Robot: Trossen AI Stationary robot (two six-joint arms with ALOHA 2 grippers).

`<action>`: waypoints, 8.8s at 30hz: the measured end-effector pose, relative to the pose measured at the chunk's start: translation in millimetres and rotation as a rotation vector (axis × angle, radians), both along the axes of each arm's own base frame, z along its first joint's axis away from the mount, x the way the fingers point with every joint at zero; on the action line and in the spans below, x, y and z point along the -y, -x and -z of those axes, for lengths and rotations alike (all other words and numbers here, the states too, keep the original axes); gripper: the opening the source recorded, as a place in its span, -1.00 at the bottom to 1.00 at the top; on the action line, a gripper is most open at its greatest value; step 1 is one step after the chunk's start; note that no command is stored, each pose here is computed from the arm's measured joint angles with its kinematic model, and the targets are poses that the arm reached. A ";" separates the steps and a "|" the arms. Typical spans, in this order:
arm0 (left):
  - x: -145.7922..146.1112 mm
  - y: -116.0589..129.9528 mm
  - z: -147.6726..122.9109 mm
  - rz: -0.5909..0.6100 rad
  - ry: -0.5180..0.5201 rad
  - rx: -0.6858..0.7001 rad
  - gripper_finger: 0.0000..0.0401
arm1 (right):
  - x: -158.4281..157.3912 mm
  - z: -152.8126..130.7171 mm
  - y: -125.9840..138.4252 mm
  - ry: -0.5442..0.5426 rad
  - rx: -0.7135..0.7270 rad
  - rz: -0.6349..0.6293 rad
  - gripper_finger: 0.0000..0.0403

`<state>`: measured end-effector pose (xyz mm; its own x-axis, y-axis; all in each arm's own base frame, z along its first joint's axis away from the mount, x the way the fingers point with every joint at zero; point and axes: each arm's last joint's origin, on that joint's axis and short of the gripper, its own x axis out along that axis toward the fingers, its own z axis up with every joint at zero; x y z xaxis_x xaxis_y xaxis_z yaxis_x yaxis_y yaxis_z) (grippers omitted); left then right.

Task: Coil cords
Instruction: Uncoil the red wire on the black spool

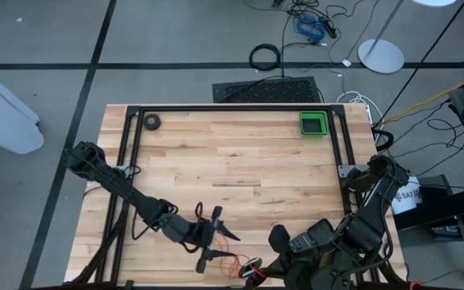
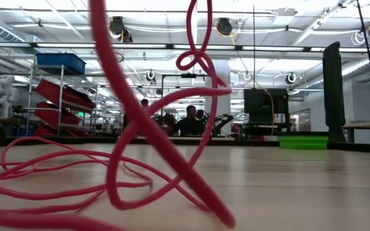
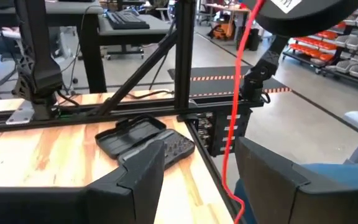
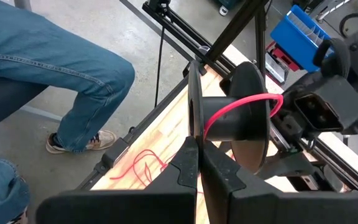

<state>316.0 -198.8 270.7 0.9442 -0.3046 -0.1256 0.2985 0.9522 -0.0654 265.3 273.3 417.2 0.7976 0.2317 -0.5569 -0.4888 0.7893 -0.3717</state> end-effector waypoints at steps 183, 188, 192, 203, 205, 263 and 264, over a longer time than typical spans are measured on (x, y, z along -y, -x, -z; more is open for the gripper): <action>-4.6 -12.3 -12.1 -0.120 -0.083 0.051 -0.99 | -21.8 9.0 -12.3 -0.082 -0.031 -0.386 -1.00; -5.0 -11.9 -7.0 -0.111 -0.104 0.004 -0.99 | -21.8 8.4 -12.4 -0.070 -0.011 -0.340 -1.00; -4.6 -11.3 -3.6 -0.079 -0.119 -0.027 -0.99 | -21.7 6.8 -4.3 -0.067 -0.028 -0.283 -1.00; -0.3 -9.6 -2.2 0.078 -0.099 -0.047 -0.99 | -29.3 -1.7 19.9 -0.044 0.026 -0.176 -1.00; -0.3 -9.6 -1.8 0.078 -0.090 -0.054 -0.99 | -29.7 -1.5 20.6 -0.042 0.024 -0.178 -1.00; 49.7 31.1 -32.9 -0.533 -0.787 0.329 -0.63 | 31.5 35.9 -28.4 0.349 0.120 0.489 -1.00; 49.7 31.1 -32.9 -0.533 -0.788 0.329 -0.63 | 31.5 35.8 -28.4 0.348 0.121 0.489 -1.00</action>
